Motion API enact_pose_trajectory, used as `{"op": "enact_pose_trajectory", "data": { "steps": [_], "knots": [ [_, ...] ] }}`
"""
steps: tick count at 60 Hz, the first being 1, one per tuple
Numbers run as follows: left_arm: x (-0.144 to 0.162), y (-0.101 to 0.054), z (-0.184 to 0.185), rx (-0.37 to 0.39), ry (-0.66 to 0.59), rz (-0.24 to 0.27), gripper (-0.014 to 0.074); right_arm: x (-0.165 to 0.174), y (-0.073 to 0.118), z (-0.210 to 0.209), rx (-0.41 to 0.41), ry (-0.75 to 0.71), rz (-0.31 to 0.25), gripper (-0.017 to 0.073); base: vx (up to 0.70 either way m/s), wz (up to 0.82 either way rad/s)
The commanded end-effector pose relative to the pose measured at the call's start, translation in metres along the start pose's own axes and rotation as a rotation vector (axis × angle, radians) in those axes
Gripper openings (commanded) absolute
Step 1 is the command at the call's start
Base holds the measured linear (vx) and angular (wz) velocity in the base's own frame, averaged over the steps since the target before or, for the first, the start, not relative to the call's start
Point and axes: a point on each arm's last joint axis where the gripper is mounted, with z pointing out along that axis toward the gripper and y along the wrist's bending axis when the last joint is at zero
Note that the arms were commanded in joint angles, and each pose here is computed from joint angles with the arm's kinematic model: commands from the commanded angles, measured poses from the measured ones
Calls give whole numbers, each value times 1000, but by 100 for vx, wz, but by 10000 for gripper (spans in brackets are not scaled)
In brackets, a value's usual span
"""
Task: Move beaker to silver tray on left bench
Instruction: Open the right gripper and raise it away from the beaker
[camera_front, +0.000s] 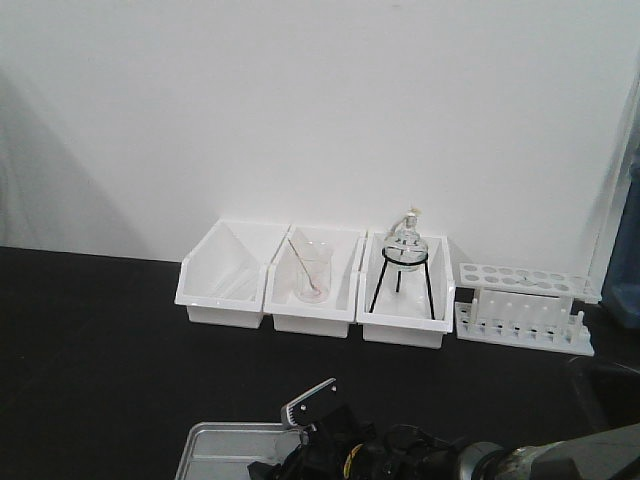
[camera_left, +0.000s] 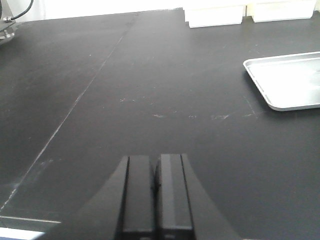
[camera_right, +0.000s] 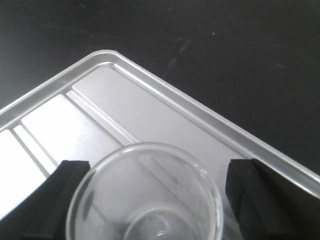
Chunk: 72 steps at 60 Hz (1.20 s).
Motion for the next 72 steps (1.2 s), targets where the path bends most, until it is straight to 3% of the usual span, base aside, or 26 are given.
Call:
{"op": "enact_pose_trajectory", "data": {
  "steps": [1, 19, 29, 46, 61, 72],
  "knots": [
    [-1, -1, 2, 5, -64, -3, 1, -47, 6, -20, -23, -167, -36, 592, 0, 0],
    [-1, -1, 2, 5, -64, -3, 1, -91, 13, -54, -21, -288, -62, 585, 0, 0],
    [-1, -1, 2, 5, -64, -3, 1, -132, 23, -97, -14, -407, -85, 578, 0, 0],
    [-1, -1, 2, 5, -64, -3, 1, -179, 32, -201, 160, -418, -103, 497, 0, 0],
    [-1, -1, 2, 5, -64, -3, 1, -136, 57, -289, 143, -479, -78, 297, 0, 0],
    [-1, -1, 2, 5, -64, -3, 1, -98, 65, -322, 145, -492, -82, 211, 0, 0]
  ]
}}
